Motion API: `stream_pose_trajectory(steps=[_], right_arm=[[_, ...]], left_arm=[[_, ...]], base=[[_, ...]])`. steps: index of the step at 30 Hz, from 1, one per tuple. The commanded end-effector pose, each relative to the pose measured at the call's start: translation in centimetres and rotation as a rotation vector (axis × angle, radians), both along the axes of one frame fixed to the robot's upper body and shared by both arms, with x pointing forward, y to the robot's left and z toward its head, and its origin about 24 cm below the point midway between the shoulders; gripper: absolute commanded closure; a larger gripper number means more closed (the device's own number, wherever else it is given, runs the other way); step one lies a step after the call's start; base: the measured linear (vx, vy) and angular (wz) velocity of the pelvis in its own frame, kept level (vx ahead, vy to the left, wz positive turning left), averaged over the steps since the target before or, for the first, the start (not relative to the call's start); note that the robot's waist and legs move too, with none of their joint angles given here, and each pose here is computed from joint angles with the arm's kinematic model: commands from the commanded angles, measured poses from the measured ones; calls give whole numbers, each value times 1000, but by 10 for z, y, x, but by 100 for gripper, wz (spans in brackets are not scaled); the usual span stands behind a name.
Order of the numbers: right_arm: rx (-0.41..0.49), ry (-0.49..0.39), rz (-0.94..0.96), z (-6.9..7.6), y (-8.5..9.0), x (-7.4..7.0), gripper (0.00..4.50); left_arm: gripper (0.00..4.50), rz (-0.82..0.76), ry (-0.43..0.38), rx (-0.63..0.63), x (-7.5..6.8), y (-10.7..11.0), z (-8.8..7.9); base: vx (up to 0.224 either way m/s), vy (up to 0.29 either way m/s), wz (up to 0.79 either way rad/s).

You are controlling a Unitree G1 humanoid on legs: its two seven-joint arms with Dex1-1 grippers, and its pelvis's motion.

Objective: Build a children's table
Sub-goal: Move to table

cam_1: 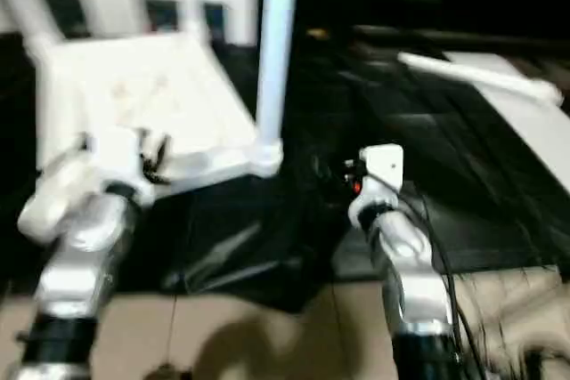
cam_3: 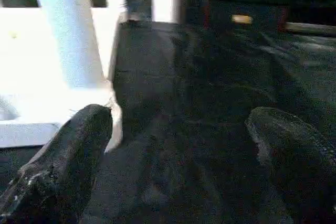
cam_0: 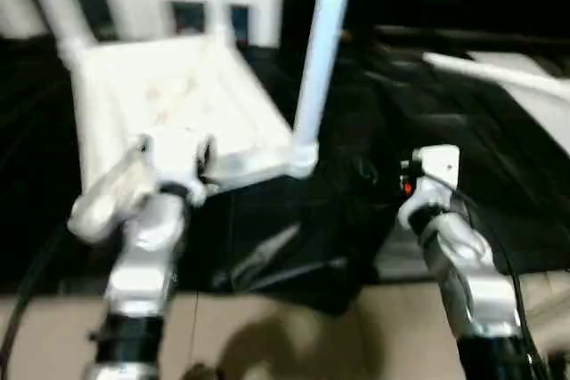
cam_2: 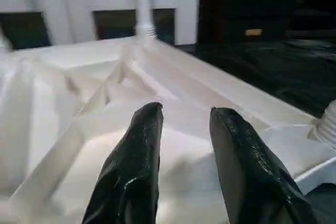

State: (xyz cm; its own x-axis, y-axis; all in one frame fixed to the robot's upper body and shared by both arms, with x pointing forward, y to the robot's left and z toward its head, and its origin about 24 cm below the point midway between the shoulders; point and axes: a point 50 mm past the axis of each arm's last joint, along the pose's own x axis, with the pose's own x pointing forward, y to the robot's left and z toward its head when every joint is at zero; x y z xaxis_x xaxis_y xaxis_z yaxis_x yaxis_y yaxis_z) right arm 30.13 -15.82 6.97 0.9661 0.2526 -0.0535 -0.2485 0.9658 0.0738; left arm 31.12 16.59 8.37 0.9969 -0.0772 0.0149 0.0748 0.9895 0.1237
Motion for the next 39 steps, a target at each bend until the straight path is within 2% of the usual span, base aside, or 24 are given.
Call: stream_pose_trajectory(steps=[1, 12, 23, 26, 33, 36, 39], right_arm=[[-4, -5, 9, 1, 3, 4, 0], [-13, -2, 18, -1, 5, 7, 0], [-20, 30, -50, -8, -3, 6, 0], [44, 49, -159, -12, -11, 5, 0], [48, 49, -163, -13, -14, 0, 0], [98, 59, -183, -11, -15, 1, 0], [93, 56, -184, -10, -15, 3, 0]], left_arm=[[283, 31, -8, 28, -2, 3, 2], [283, 63, -3, 42, -5, 6, -1], [283, 55, -2, 54, -1, 4, 0], [283, 86, 16, 52, 3, 8, 0], [283, 8, 48, -19, 5, 8, -3], [283, -18, 26, -13, 6, 6, 1], [283, -24, 22, -19, 7, 5, 2]], base=[[19, -219, 57], [-58, -310, 58], [-59, -320, 65], [-108, -349, 46], [-74, -264, 19], [-64, -165, 5], [-56, -60, -5]])
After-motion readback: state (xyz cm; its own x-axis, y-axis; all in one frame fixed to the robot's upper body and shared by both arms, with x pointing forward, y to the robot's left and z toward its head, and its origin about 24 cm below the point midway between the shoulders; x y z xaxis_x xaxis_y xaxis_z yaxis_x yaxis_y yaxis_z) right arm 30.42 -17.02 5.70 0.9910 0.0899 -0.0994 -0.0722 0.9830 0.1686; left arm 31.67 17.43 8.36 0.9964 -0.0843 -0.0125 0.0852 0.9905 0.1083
